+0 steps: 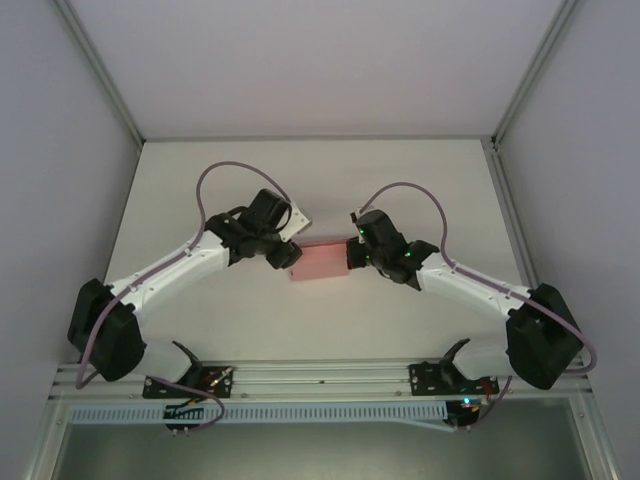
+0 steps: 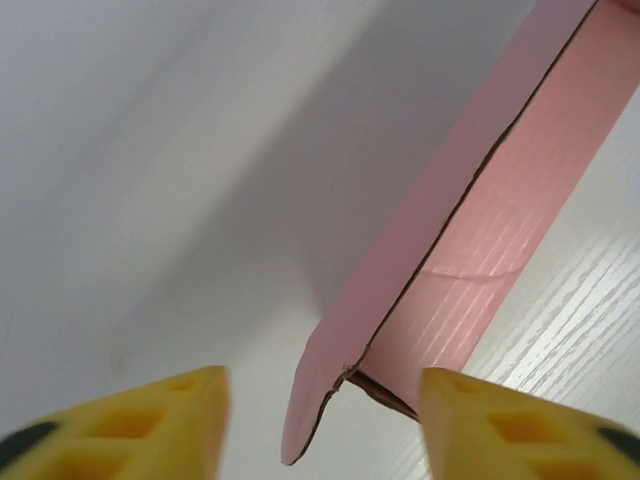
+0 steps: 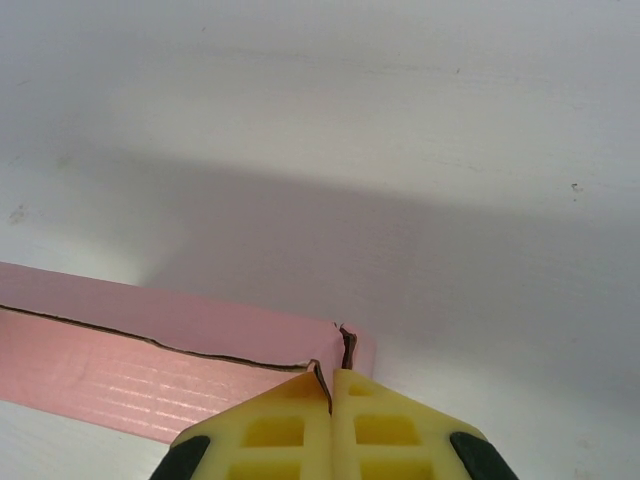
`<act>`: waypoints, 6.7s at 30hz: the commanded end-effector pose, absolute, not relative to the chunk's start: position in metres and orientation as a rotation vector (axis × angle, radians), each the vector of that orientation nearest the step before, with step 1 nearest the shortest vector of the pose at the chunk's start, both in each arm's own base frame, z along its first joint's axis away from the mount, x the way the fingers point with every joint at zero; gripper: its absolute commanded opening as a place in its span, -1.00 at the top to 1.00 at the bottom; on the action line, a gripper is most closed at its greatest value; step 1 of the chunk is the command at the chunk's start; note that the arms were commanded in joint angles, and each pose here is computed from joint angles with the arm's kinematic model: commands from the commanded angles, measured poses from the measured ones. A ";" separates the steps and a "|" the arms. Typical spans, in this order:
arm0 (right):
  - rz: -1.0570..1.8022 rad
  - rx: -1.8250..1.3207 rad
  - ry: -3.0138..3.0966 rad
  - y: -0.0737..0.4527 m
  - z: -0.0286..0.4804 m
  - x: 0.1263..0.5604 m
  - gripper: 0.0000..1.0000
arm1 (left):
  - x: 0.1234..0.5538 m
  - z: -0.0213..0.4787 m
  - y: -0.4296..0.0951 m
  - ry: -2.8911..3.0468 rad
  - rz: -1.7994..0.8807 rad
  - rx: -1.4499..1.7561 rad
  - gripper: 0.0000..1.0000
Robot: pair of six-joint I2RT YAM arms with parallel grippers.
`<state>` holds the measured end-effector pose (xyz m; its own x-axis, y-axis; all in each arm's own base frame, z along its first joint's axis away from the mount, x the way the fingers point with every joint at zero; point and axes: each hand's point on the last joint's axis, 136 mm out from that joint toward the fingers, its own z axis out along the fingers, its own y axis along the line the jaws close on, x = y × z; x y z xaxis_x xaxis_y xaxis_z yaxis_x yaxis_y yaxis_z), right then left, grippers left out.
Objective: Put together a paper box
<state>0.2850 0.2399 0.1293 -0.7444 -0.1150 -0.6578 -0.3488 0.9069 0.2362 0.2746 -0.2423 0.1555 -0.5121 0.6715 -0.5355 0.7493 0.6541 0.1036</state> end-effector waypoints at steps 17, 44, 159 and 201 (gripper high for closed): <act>0.281 -0.375 2.531 0.226 0.105 0.265 0.93 | 0.268 0.148 -0.250 2.420 -0.240 0.989 0.87; 0.229 -0.189 2.550 0.235 0.102 0.250 0.99 | 0.278 0.157 -0.257 2.737 -0.784 0.114 1.00; 0.551 -0.345 2.369 0.203 0.013 0.218 0.17 | 0.230 0.042 -0.233 2.684 -1.056 0.208 1.00; 0.286 -0.282 2.376 0.197 0.080 0.259 0.19 | 0.287 0.134 -0.242 2.481 -0.919 0.281 0.19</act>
